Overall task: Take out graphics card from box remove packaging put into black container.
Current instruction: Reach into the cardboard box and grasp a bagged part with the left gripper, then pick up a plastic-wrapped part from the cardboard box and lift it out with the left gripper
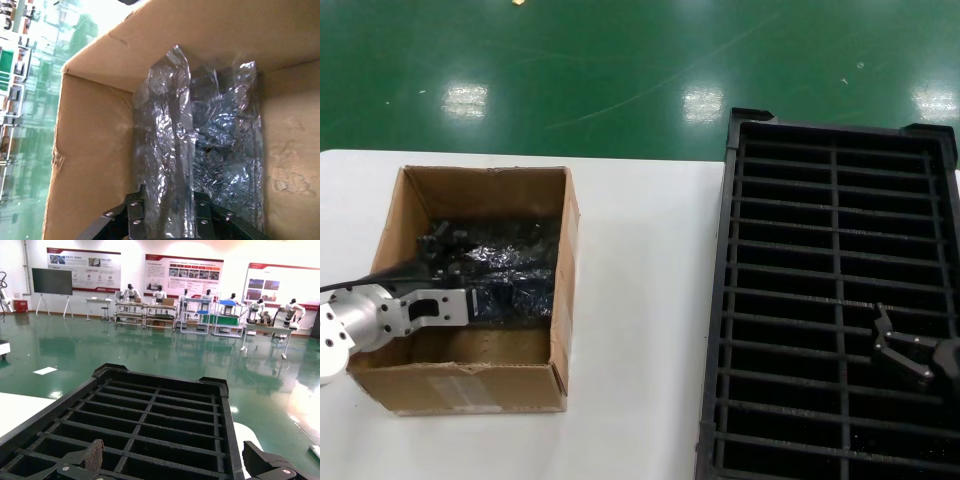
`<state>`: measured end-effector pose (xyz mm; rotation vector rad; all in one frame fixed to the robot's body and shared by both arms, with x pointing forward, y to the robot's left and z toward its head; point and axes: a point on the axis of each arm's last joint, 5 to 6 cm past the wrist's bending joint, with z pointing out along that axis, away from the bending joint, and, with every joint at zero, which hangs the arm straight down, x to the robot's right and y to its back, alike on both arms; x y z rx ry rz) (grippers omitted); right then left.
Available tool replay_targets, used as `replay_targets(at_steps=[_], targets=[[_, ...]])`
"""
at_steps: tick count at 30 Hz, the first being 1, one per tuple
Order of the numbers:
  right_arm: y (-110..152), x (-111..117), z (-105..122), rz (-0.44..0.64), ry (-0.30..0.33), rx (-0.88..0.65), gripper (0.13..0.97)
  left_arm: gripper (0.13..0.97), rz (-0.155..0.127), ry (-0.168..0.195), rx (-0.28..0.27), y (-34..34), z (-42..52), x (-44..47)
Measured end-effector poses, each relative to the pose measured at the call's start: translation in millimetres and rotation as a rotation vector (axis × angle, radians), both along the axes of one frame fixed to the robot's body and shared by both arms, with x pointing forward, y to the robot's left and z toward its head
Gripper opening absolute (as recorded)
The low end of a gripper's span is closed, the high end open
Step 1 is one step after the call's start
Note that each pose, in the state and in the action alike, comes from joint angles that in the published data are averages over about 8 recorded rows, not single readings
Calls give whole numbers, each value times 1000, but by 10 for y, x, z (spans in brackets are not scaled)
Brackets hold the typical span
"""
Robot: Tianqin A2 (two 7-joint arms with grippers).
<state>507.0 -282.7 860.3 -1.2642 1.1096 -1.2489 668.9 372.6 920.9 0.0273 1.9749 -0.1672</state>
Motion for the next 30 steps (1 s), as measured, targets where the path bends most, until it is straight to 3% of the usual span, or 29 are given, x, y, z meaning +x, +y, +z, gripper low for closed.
replay_targets(at_steps=[10,20,25,30], targets=[[0,0,0,0,0,0,966,227,12,-19,-8,-2,-80,7],[0,0,0,0,0,0,966,171,15,-48,2,-4,-58,-20],[0,0,0,0,0,0,966,149,15,-84,7,17,4,-64],[0,0,0,0,0,0,966,141,16,-152,20,32,150,-152]])
